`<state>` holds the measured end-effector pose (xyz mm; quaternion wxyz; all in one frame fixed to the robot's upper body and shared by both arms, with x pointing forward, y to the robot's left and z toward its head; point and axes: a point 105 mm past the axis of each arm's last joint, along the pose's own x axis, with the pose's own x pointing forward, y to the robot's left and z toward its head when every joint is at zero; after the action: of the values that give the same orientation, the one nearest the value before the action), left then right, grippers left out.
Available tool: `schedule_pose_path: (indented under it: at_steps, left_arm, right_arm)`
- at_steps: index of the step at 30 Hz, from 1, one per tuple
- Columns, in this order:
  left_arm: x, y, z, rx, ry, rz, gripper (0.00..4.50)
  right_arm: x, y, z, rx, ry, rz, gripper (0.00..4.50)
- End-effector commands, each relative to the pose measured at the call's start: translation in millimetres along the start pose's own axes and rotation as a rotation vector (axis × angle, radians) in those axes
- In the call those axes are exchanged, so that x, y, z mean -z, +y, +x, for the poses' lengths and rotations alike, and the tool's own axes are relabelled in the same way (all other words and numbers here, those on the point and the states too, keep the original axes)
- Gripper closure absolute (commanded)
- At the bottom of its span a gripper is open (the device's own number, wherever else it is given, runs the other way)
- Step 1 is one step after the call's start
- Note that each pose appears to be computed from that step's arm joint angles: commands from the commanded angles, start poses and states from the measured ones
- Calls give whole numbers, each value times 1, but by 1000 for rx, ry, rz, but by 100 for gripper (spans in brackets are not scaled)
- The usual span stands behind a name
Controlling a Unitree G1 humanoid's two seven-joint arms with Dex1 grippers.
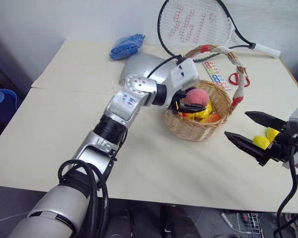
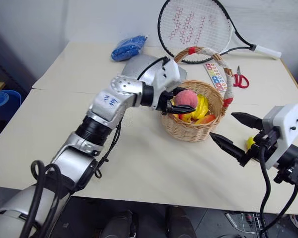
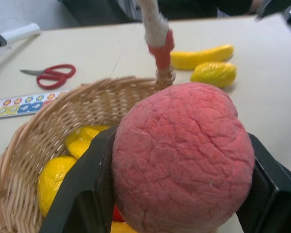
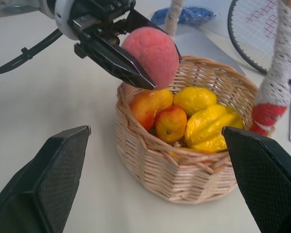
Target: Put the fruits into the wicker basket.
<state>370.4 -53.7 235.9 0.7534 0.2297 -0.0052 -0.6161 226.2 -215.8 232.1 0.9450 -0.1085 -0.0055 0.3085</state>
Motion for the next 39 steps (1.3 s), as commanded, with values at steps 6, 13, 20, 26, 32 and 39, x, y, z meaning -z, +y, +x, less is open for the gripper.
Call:
schedule_pose_path:
  at_steps: [6, 13, 20, 26, 32, 39]
  left_arm:
    - [-38, -1, -7, 54, -289, -31, 1]
    - [-28, -5, -72, 115, -405, -128, 1]
    - [-13, -34, -179, 291, -309, -120, 1]
    - [-11, -44, -206, 307, -211, -79, 1]
    - [-21, -50, -197, 300, -257, -61, 1]
    - [-23, -52, -177, 244, -264, -34, 1]
  right_arm:
    - [6, -6, -23, 112, 6, 0, 0]
    - [34, -7, -54, 160, 136, 76, 0]
    - [52, -28, -154, 330, 321, 199, 0]
    - [64, -37, -197, 391, 395, 297, 0]
    - [73, -58, -152, 363, 339, 217, 0]
    - [94, -94, -73, 420, 270, 197, 0]
